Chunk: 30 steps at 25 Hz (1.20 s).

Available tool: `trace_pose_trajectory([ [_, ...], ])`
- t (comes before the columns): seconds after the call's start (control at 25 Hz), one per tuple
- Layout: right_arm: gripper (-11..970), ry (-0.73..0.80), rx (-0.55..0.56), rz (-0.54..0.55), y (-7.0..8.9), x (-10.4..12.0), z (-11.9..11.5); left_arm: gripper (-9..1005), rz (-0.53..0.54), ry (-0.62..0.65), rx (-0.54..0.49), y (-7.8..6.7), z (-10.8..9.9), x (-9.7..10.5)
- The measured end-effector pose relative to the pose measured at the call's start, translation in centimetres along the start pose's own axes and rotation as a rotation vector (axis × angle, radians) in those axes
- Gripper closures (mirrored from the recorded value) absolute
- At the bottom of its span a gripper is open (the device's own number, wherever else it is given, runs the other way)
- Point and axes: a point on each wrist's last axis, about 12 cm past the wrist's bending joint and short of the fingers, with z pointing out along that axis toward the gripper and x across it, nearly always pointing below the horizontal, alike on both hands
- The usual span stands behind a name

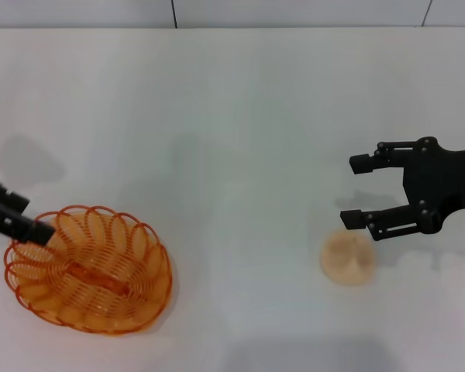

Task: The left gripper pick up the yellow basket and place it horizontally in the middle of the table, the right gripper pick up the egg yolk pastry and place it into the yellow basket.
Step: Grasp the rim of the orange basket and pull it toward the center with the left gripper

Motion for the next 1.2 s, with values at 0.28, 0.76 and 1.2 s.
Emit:
trace_pose_trajectory([
  [0.28,132,-0.006,-0.005,0.010,0.0,0.2,0.1,110,-0.073,0.067,-0.047,0.6,-0.1,1.1],
  [0.76,132,-0.019,-0.003,0.011,0.0,0.1,0.1,110,-0.139,0.105,-0.115,1.8,0.1,2.5],
  [1.2,132,-0.025,-0.004,0.022,0.0,0.2,0.2,111,-0.156,0.106,-0.124,2.9,2.7,2.5],
])
